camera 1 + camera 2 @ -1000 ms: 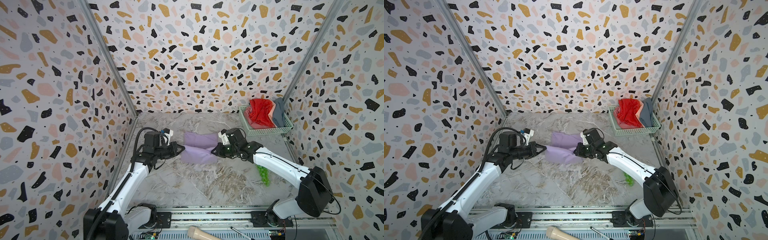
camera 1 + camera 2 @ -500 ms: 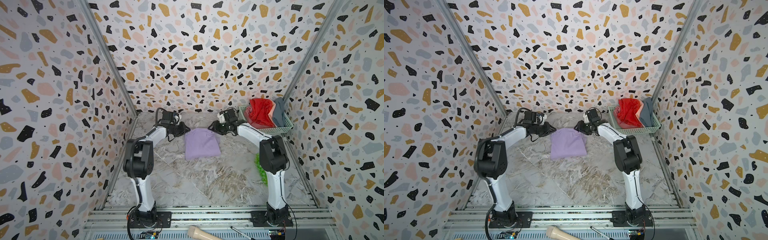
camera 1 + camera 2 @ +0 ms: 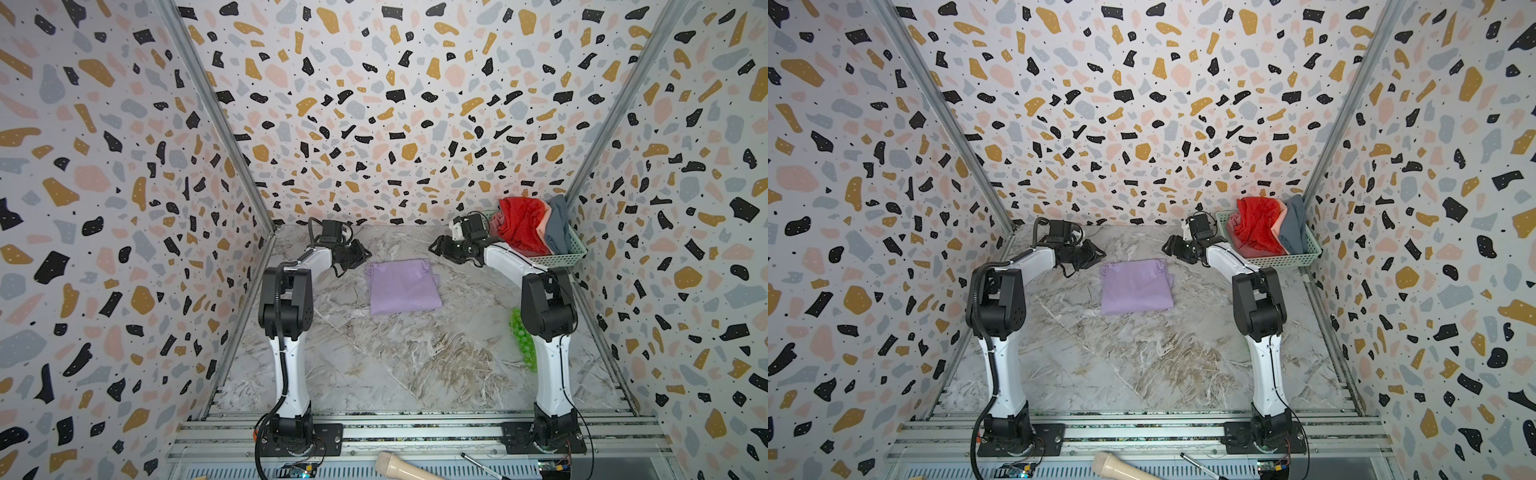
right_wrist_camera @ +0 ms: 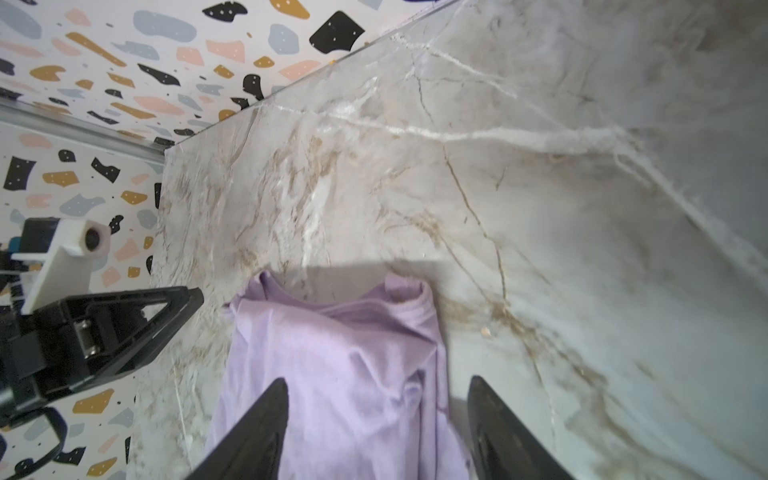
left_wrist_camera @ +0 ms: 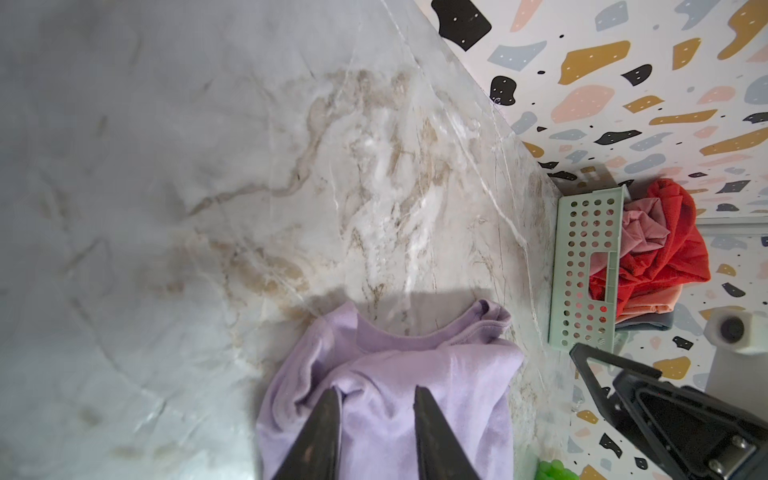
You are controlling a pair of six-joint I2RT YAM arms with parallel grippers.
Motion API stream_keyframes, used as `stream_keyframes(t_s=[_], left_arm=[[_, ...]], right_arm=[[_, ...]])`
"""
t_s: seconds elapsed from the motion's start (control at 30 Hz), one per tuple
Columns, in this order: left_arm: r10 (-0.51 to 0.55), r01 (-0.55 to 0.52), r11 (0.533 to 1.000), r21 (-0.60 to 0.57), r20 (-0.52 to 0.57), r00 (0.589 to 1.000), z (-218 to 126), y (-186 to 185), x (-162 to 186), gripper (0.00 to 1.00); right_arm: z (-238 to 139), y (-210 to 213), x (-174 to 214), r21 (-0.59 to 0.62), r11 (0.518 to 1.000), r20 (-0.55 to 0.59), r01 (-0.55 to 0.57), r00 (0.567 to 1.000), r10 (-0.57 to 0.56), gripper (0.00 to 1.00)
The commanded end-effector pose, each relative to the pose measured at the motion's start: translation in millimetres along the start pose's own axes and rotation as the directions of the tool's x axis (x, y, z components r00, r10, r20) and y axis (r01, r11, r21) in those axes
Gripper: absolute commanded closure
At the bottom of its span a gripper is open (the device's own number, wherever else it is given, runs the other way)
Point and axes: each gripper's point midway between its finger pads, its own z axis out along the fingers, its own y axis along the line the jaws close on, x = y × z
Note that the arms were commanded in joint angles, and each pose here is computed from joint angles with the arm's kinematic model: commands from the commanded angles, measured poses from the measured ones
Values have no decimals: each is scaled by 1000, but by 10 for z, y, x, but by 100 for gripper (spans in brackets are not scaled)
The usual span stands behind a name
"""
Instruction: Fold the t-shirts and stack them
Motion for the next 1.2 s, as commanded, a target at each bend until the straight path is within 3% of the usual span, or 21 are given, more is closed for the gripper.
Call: stream_keyframes(t_s=[0.0,0.1,0.3,0.43,0.57,0.67,0.83,0.93,1.17], left_arm=[[108,-108,994,-13,6,994,-270,-256,69,58],[156,-164,981,-100,-81,984,-329,-66,347,48],[143,-170,978,-122,-205,968,-420,162,1018,38],[155,-194,972,-134,-254,955,-397,212,1342,37],[90,-139,973,-184,-249,964,-282,382,1493,40],[85,-161,942,-294,-253,964,-254,591,1585,42],[111,-249,896,-367,-358,927,-205,782,1941,50],[140,-272,870,-411,-323,936,-332,806,1956,50],[271,-348,789,-506,-221,937,-814,524,1541,45]], right_arm=[[-307,312,25,-57,998,41,34,999,-32,31],[-290,264,299,-46,999,-2,18,1000,-18,31],[-327,156,670,-5,999,-22,-34,999,34,24],[-414,99,804,-4,998,-11,-66,998,66,21],[-537,61,921,5,997,1,-82,997,82,21],[-658,-15,1030,29,994,14,-105,994,105,20],[-983,-99,1160,65,990,66,-122,991,118,21],[-1230,-179,1176,115,986,101,-117,989,106,20],[-1614,-318,1200,162,978,143,-135,983,112,20]])
